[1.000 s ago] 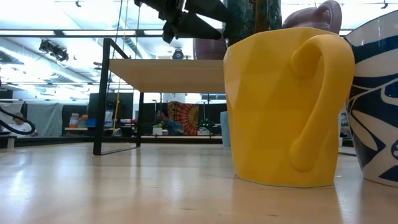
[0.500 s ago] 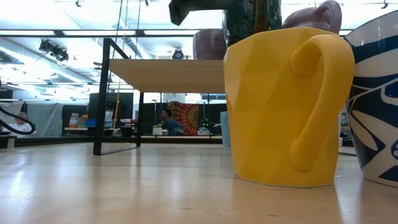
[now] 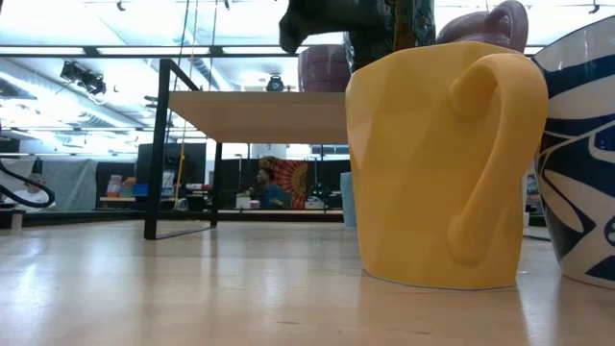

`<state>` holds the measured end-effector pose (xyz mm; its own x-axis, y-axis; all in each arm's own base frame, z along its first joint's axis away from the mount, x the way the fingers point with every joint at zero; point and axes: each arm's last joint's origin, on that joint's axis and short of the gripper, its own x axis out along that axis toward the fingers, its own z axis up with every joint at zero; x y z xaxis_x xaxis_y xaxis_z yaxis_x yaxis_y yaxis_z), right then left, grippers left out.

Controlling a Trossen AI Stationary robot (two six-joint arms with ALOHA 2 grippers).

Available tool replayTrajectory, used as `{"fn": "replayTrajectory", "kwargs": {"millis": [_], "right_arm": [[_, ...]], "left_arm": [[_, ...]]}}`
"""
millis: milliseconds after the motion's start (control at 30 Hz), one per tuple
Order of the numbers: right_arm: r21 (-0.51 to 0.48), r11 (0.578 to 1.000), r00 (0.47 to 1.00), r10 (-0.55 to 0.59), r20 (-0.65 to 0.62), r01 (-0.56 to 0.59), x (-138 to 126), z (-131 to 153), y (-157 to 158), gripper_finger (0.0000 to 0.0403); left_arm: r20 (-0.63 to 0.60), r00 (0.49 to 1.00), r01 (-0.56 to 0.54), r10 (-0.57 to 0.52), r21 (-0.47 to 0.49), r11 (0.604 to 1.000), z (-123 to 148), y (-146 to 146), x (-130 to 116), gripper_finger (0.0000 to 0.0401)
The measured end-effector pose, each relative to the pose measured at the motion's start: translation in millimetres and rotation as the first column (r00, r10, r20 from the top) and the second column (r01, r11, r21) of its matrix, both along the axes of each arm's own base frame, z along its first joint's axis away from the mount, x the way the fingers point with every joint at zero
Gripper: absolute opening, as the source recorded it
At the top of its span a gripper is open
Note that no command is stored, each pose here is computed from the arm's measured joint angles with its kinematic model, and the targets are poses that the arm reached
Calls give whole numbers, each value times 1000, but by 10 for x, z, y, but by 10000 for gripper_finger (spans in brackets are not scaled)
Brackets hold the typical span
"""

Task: Place coffee mugs
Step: Put the patterned dark blue mug on the shelf

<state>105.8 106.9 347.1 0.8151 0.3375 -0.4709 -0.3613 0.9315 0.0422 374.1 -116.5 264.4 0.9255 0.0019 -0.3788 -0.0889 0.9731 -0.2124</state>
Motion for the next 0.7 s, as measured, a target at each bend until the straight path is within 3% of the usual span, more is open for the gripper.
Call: {"fn": "replayTrajectory", "kwargs": {"millis": [267,700], "right_arm": [[0,1000,1000,0,0,0,0,0,0,176],[2,1000,1000,-1,0,1,1,1,0,176]], "left_arm": [[69,998,1,-12,155,988,18,-106,14,242],[135,991,-55,23,240,969,-28,-108,101,242]]}}
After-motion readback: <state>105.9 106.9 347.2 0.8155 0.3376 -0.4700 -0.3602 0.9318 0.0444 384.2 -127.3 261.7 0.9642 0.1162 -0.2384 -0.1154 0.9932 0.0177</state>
